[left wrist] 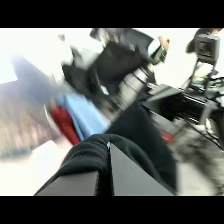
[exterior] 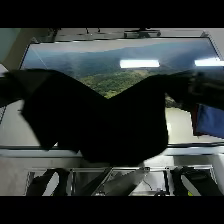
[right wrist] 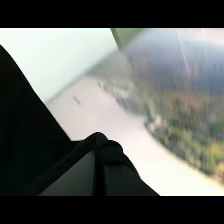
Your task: Fold the shirts.
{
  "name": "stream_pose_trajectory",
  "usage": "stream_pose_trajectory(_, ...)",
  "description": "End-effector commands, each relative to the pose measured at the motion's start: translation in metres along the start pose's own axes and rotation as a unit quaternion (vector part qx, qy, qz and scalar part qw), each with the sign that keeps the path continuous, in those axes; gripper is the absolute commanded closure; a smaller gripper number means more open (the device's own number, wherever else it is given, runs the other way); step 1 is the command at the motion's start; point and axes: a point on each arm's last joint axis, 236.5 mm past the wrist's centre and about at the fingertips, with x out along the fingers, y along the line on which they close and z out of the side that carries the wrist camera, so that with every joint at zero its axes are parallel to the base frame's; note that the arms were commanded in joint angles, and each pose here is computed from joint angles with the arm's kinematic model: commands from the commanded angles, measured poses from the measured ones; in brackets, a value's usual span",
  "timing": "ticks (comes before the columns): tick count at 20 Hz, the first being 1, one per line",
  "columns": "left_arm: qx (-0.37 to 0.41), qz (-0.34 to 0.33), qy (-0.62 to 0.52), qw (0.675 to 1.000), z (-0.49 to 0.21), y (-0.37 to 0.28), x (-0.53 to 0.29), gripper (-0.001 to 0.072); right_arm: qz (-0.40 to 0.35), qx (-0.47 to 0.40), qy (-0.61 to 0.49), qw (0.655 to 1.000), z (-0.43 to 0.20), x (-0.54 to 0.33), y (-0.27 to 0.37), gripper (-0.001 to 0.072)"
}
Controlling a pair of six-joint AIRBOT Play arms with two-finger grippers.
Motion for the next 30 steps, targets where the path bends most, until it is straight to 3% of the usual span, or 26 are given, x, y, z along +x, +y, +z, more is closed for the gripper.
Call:
stream_pose_trajectory(1, -0.143, 0.036, 0.127, 0.981, -0.102, 0.111, 0.048, 0.0683, -0.031, 0.137, 0.117, 0.983, -0.092, 0.048, -0.082, 0.0692)
stream_pose_trajectory(4, -0.221, 0.073, 0.233, 0.944, -0.195, 0.195, 0.081, 0.0684, -0.066, 0.213, 0.18, 0.958, -0.173, 0.081, -0.149, 0.0692)
stream_pose_trajectory(7, -0.294, 0.076, 0.266, 0.915, -0.231, 0.261, 0.097, 0.071, -0.125, 0.246, 0.194, 0.941, -0.226, 0.108, -0.222, 0.0683)
stream_pose_trajectory(8, -0.31, 0.066, 0.273, 0.908, -0.231, 0.278, 0.099, 0.071, -0.141, 0.252, 0.192, 0.938, -0.233, 0.114, -0.24, 0.0615)
stream_pose_trajectory(9, -0.322, 0.05, 0.27, 0.906, -0.223, 0.289, 0.101, 0.0679, -0.154, 0.254, 0.188, 0.936, -0.234, 0.119, -0.255, 0.0384)
stream_pose_trajectory(10, -0.33, 0.024, 0.261, 0.907, -0.209, 0.296, 0.104, 0.0455, -0.159, 0.252, 0.18, 0.937, -0.225, 0.122, -0.265, 0.0225)
stream_pose_trajectory(11, -0.334, 0.001, 0.247, 0.91, -0.191, 0.3, 0.106, 0.0371, -0.161, 0.246, 0.169, 0.941, -0.212, 0.122, -0.271, 0.0184)
stream_pose_trajectory(13, -0.325, -0.029, 0.215, 0.92, -0.152, 0.306, 0.101, 0.0372, -0.153, 0.236, 0.144, 0.949, -0.176, 0.11, -0.273, 0.0185)
stream_pose_trajectory(17, -0.276, 0.02, 0.166, 0.947, -0.09, 0.338, 0.067, 0.0372, -0.124, 0.259, 0.142, 0.947, -0.142, 0.055, -0.245, 0.02)
stream_pose_trajectory(18, -0.269, 0.035, 0.158, 0.95, -0.078, 0.345, 0.056, 0.0372, -0.122, 0.261, 0.158, 0.944, -0.145, 0.042, -0.236, 0.0281)
stream_pose_trajectory(19, -0.265, 0.049, 0.155, 0.95, -0.071, 0.35, 0.046, 0.0372, -0.123, 0.266, 0.17, 0.941, -0.151, 0.032, -0.227, 0.0304)
stream_pose_trajectory(25, -0.236, 0.163, 0.159, 0.945, -0.069, 0.399, 0.025, 0.0372, -0.15, 0.361, 0.209, 0.896, -0.262, 0.024, -0.178, 0.0328)
stream_pose_trajectory(30, -0.241, 0.17, 0.179, 0.939, -0.099, 0.418, 0.062, 0.0371, -0.198, 0.419, 0.196, 0.864, -0.327, 0.064, -0.172, 0.0328)
